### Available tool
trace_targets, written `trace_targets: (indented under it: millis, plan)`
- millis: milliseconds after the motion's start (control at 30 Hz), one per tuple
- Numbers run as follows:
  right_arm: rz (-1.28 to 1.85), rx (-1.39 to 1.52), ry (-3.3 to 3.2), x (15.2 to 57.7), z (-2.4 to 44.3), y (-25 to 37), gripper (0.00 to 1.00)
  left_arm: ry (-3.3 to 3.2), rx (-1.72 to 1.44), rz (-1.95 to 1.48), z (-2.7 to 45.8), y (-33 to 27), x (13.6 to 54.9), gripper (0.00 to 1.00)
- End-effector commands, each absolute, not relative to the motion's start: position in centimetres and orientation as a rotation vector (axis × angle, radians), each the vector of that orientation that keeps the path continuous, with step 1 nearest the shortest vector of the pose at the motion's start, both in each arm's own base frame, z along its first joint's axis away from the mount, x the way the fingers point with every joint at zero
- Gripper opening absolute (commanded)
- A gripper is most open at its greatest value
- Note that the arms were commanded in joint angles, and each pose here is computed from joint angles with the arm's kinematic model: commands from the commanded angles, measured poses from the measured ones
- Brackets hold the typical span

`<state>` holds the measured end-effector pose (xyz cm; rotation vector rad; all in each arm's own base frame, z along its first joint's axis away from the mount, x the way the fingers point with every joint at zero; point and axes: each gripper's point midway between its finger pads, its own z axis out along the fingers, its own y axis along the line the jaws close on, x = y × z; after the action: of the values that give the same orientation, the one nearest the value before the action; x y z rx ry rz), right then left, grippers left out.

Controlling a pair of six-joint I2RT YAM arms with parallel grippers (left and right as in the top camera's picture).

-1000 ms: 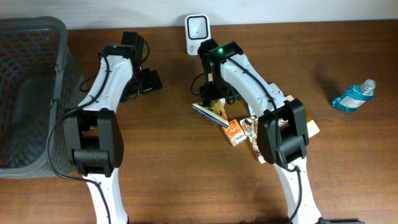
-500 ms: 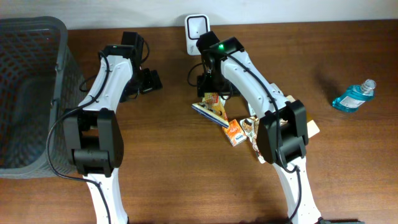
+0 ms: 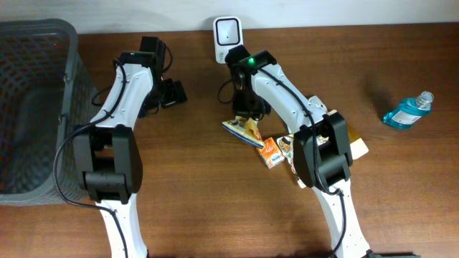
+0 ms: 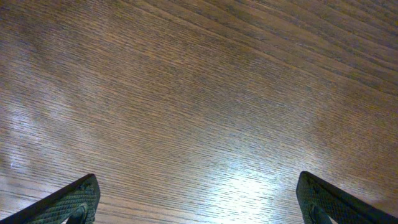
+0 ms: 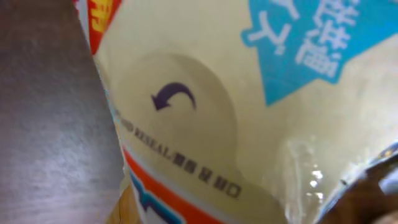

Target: Scan the item barcode

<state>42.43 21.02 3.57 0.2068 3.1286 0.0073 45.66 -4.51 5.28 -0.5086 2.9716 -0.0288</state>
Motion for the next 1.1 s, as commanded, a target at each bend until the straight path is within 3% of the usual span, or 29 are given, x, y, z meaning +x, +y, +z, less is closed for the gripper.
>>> trace_targets:
  millis: [0, 167, 300, 600, 833, 1067]
  plan:
    - [0.046, -0.042, 3.059, 44.4, 6.1, 21.7, 0.04, 2.952, -0.503, -0.025, 6.3, -4.4, 45.5, 0.99]
    - [0.100, -0.465, 2.849, 47.5, 11.1, 23.2, 0.04, 2.952, -0.503, -0.025, 6.3, -4.4, 45.5, 0.99]
    - [0.113, -0.628, 2.649, 50.6, 13.8, 24.5, 0.04, 2.952, -0.503, -0.025, 6.3, -4.4, 45.5, 0.99]
    - [0.175, -0.510, 2.366, 57.3, 17.7, 25.1, 0.04, 2.952, -0.503, -0.025, 6.3, -4.4, 45.5, 0.99]
    - [0.325, -0.242, 2.273, 60.7, 19.0, 25.4, 0.04, 2.952, -0.502, -0.026, 6.3, -4.4, 45.5, 0.99]
    - [0.530, -0.117, 2.273, 62.6, 14.9, 27.7, 0.04, 2.952, -0.503, -0.025, 6.3, -4.4, 45.5, 0.99]
